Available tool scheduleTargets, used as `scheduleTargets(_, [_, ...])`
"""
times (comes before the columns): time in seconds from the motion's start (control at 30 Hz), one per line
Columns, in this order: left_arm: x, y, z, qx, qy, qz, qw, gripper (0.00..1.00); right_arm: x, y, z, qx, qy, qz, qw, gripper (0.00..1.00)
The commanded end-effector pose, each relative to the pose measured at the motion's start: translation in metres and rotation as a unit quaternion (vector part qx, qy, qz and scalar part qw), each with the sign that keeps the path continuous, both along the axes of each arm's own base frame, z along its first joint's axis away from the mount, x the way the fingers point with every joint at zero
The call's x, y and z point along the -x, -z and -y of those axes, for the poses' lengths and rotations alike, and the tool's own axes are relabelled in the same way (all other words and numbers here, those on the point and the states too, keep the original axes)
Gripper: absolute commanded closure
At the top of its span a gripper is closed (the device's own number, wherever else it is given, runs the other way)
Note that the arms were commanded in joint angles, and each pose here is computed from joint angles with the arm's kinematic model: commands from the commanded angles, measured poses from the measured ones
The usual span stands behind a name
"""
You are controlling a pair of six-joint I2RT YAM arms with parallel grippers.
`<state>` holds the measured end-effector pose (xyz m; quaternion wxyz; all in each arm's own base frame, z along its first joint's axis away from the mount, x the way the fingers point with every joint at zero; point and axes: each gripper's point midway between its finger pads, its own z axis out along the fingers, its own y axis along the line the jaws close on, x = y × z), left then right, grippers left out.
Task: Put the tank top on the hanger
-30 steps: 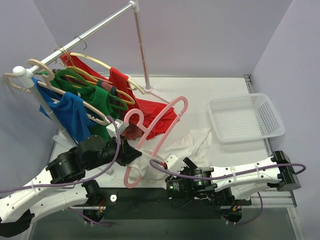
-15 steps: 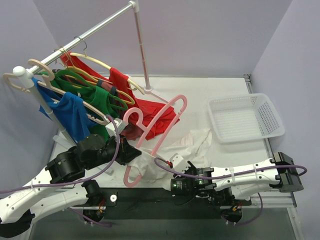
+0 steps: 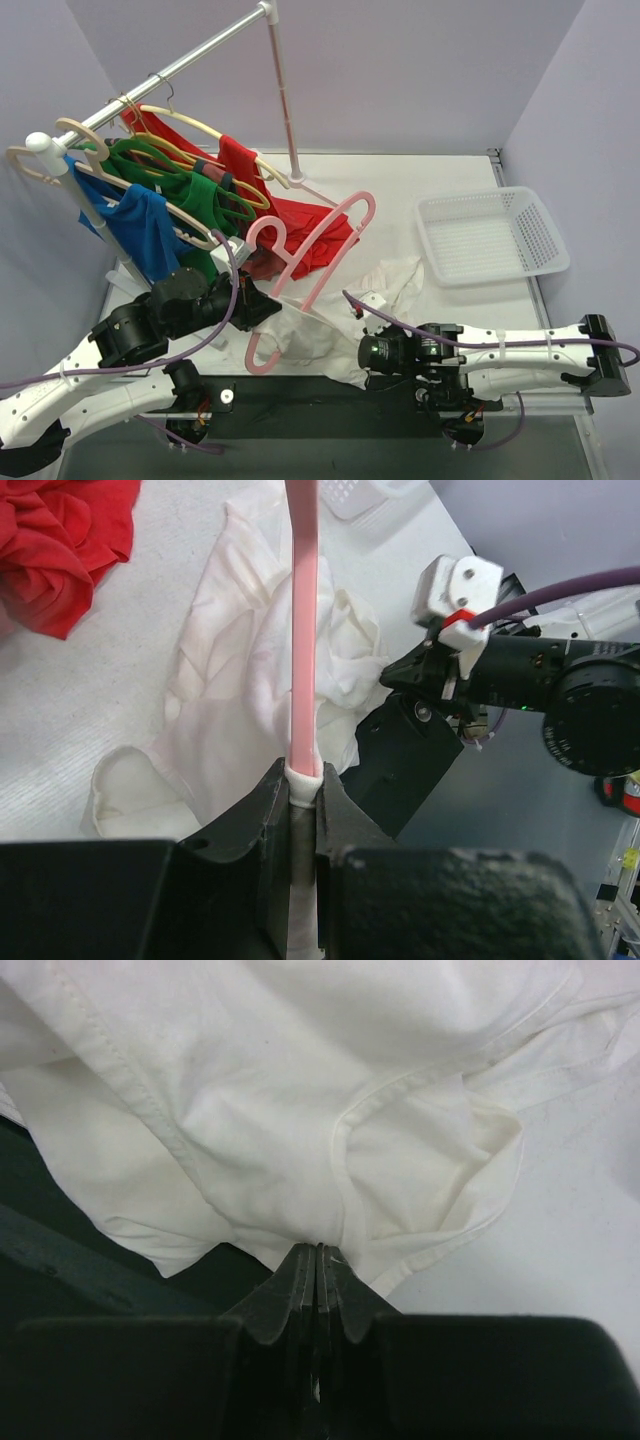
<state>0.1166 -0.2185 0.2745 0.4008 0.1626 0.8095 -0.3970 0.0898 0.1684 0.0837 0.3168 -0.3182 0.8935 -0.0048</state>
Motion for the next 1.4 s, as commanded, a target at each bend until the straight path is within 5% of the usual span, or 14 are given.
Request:
scheduleTargets(0.0, [0.001, -0.028, -0.002, 0.03, 0.008, 0.029, 0.999, 1.0, -0.008, -0.019, 0.009, -0.034, 0.016, 0.028, 0.999, 1.0])
scheduleTargets(0.3, [0.003, -0.027, 0.003, 0.037, 0.02, 0.025, 0.999, 1.0, -0.002, -0.019, -0.001, -0.033, -0.017, 0.01, 0.999, 1.0])
scheduleTargets(0.43, [0.004, -0.028, 0.004, 0.039, 0.021, 0.024, 0.999, 1.0, -0.001, -0.012, -0.016, 0.003, -0.045, 0.001, 0.999, 0.52])
scheduleTargets(0.53, [0.005, -0.026, 0.003, 0.036, 0.023, 0.022, 0.999, 1.0, -0.005, -0.011, -0.023, 0.028, -0.051, 0.007, 0.998, 0.49])
scheduleTargets(0.7, [0.006, -0.025, 0.002, 0.037, 0.023, 0.021, 0.999, 1.0, -0.009, -0.005, -0.031, 0.054, -0.052, 0.006, 0.997, 0.66])
scheduleTargets(0.8, [0.006, -0.025, 0.0, 0.037, 0.023, 0.021, 0.999, 1.0, -0.008, -0.003, -0.033, 0.054, -0.053, -0.001, 0.997, 1.0])
scheduleTargets(1.13, [0.013, -0.021, -0.002, 0.033, 0.043, 0.03, 0.998, 1.0, -0.039, -0.085, 0.01, -0.072, 0.018, 0.096, 0.993, 1.0])
scheduleTargets(1.37, [0.041, -0.039, 0.014, 0.054, 0.181, 0.12, 0.975, 1.0, -0.079, -0.17, 0.059, -0.124, 0.102, 0.181, 0.97, 1.0])
